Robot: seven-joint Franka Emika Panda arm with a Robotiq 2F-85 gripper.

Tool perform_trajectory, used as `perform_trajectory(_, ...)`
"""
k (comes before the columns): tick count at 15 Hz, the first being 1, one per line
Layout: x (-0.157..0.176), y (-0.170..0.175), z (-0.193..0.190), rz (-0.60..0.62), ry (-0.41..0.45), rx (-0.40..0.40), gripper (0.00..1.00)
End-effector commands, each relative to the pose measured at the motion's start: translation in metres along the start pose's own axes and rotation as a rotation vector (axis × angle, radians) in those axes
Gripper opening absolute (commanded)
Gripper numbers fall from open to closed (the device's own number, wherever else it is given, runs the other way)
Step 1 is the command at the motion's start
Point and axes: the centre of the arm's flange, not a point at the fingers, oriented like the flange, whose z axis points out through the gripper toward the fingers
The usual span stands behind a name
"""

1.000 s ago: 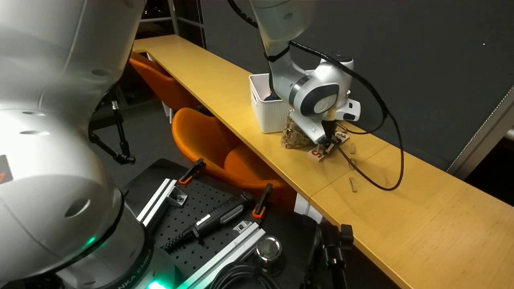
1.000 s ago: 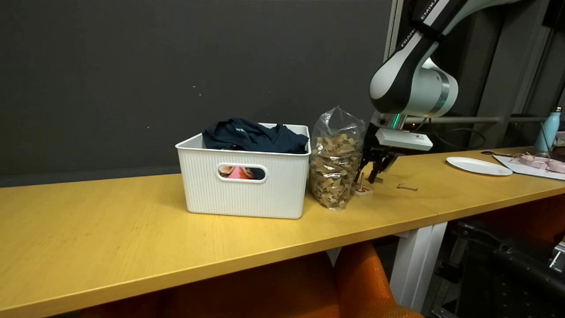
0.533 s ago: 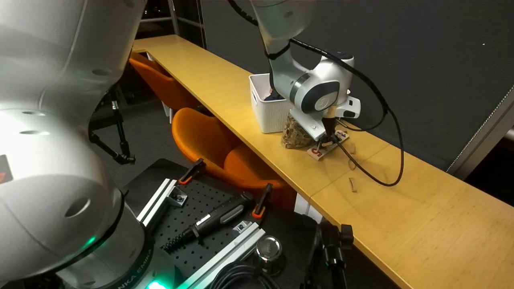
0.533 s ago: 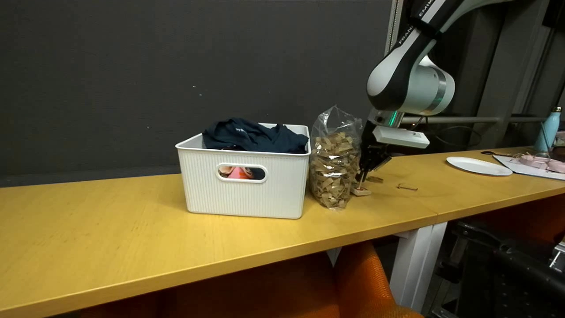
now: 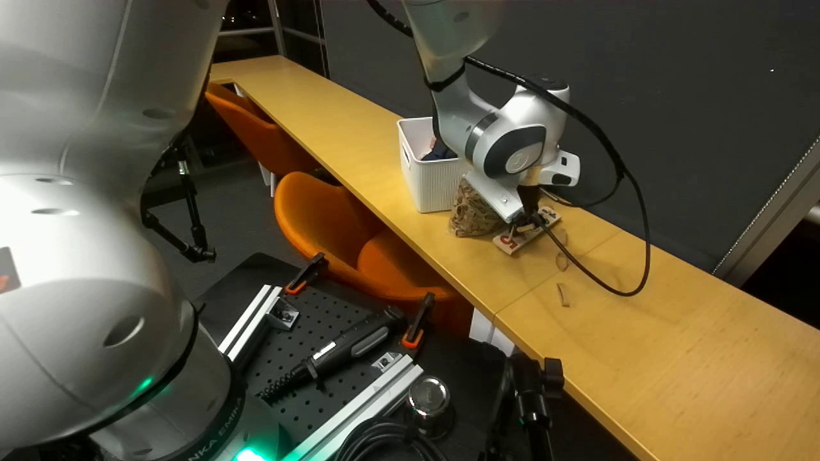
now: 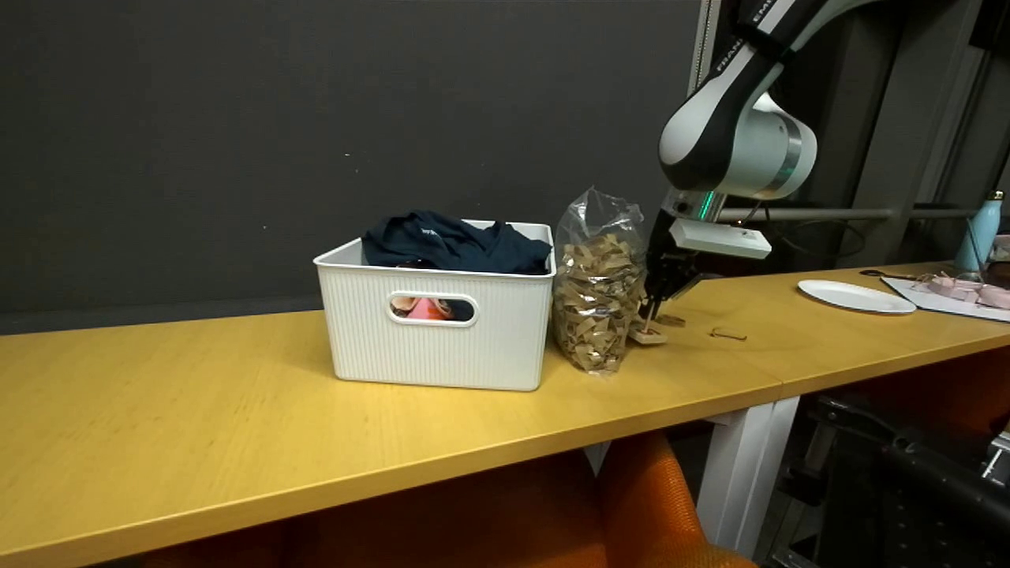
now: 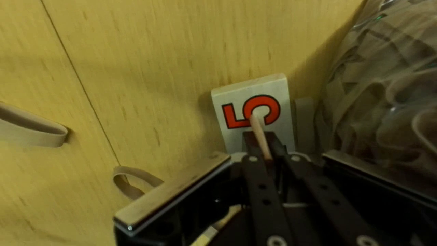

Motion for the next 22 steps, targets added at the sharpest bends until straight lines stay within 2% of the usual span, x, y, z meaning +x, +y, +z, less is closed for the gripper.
perform_trajectory(1, -0.006, 0.016, -0.033, 0.032, 0.025, -0.001, 0.02)
perform_trajectory(4, -0.008, 0.036, -0.042, 0.07, 0.033, -0.031, 0.02)
perform_trajectory(13, -0.013, 0.136, -0.06, 0.224, 0.036, -0.092, 0.02)
perform_trajectory(22, -0.028, 0.212, -0.054, 0.35, 0.005, -0.122, 0.02)
